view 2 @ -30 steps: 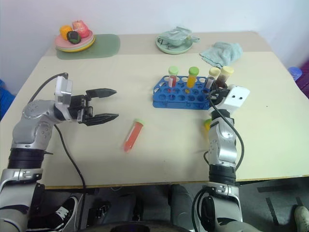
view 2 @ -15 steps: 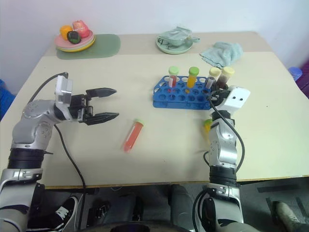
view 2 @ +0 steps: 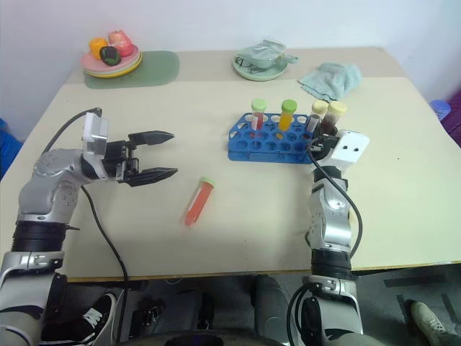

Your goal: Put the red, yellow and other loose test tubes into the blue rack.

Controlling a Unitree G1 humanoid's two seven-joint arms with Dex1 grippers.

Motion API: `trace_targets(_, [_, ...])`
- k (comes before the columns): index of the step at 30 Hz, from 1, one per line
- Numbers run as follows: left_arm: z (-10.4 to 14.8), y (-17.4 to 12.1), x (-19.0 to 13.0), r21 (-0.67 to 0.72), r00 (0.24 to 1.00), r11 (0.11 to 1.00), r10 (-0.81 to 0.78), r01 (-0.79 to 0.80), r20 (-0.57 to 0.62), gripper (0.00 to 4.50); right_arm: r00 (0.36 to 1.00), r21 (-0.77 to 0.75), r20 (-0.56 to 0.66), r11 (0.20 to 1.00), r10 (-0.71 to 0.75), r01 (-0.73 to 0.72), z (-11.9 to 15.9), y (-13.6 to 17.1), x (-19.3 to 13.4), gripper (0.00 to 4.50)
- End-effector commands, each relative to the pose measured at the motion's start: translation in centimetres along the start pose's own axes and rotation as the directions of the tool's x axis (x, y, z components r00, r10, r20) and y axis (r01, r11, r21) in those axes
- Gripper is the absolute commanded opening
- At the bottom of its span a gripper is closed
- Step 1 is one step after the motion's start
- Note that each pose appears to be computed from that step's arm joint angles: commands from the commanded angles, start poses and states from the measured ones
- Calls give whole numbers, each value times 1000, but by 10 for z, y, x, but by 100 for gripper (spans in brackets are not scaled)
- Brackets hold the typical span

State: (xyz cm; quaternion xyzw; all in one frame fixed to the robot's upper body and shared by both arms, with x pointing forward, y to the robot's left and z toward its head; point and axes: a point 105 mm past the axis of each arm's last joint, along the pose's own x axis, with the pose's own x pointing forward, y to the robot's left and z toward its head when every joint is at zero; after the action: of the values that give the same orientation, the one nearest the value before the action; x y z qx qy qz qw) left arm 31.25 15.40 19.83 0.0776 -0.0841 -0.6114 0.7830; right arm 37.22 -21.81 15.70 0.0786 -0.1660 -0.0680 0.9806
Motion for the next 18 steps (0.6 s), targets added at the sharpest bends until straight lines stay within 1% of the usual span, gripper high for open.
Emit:
trace_targets(1, [14, 1, -3, 51, 1000, 999, 0, -2, 26, 450, 999, -5, 53, 1000, 3, -3, 10, 3, 4, 115])
trace_targets(6, [14, 1, -4, 51, 1000, 999, 0, -2, 26, 450, 998, -16, 68, 1000, -1, 3, 10, 5, 4, 115])
trace_targets(10, [14, 1, -5, 51, 1000, 999, -1, -1, 26, 450, 999, -11, 42, 1000, 6, -5, 0, 6, -2, 115])
trace_targets(13, [15, 1, -4, 50, 1000, 999, -1, 0, 28, 450, 999, -21, 47, 1000, 9, -8, 1, 6, -4, 225])
trace_targets(17, [16, 1, -3, 42, 999, 999, -3, 2, 33, 450, 996, -71, 86, 997, -5, 11, 11, 2, -4, 418])
trace_targets(18, [16, 1, -3, 42, 999, 999, -5, 4, 34, 450, 995, -74, 97, 997, -8, 15, 15, 1, -3, 418])
